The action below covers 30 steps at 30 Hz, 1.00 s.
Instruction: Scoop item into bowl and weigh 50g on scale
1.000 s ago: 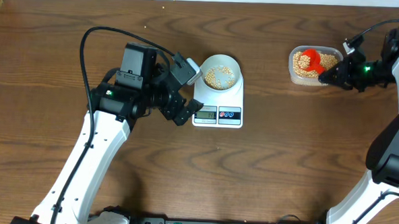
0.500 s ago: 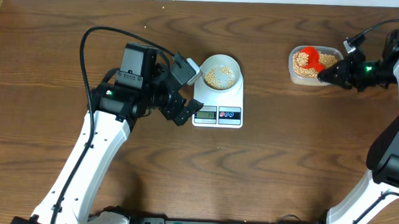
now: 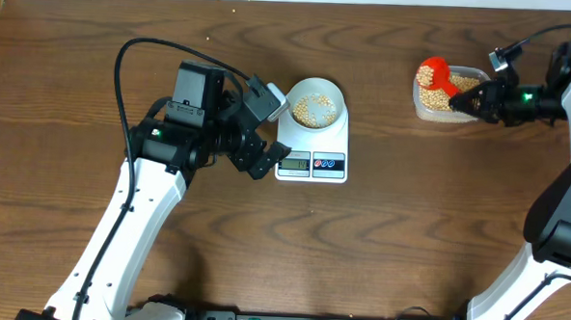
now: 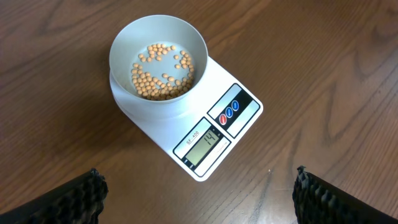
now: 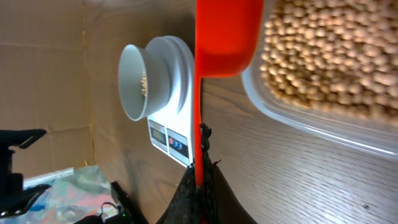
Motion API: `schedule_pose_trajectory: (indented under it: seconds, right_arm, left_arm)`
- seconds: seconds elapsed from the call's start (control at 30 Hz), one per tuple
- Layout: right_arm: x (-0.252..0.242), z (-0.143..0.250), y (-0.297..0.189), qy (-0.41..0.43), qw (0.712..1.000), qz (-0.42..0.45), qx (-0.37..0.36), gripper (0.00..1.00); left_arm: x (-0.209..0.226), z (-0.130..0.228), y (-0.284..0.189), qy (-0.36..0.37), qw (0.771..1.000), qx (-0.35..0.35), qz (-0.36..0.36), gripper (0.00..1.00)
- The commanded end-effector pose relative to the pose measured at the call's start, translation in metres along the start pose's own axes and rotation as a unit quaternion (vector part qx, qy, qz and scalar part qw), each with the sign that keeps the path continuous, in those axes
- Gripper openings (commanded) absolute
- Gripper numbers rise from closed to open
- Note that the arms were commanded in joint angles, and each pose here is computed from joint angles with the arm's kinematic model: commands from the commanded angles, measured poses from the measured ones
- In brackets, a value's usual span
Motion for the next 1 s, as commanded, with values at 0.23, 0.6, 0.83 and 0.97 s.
schedule_pose_trajectory:
  seconds: [0.23, 0.6, 0.83, 0.97]
  right_arm:
    - [0.041, -0.007, 0.051, -0.064, 0.995, -0.065, 0.029, 0.01]
    - [0.09, -0.01, 0.102, -0.143, 0.982, -0.104, 0.064, 0.02]
    - [0.104, -0.004, 0.131, -0.193, 0.974, -0.067, 0.1, 0.01]
    - [0.106, 0.001, 0.142, -0.209, 0.969, -0.033, 0.125, 0.02]
  left_arm:
    - [-0.001, 0.001, 0.001, 0.002, 1.0, 0.001, 0.007, 0.98]
    - [-0.001, 0.001, 0.001, 0.002, 1.0, 0.001, 0.007, 0.98]
    - [-0.001, 0.001, 0.001, 0.002, 1.0, 0.001, 0.007, 0.98]
    - [-0.001, 0.001, 0.001, 0.002, 1.0, 0.001, 0.007, 0.98]
Point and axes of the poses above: each gripper's point midway between its finger pads, its own y axis out along the fingers, its own x axis along the line the jaws close on, z = x × y, the point moved 7 cm from there along -y, back along the fingers, and after that the axes turned 13 degrees about -y, right-handed, at the moved point
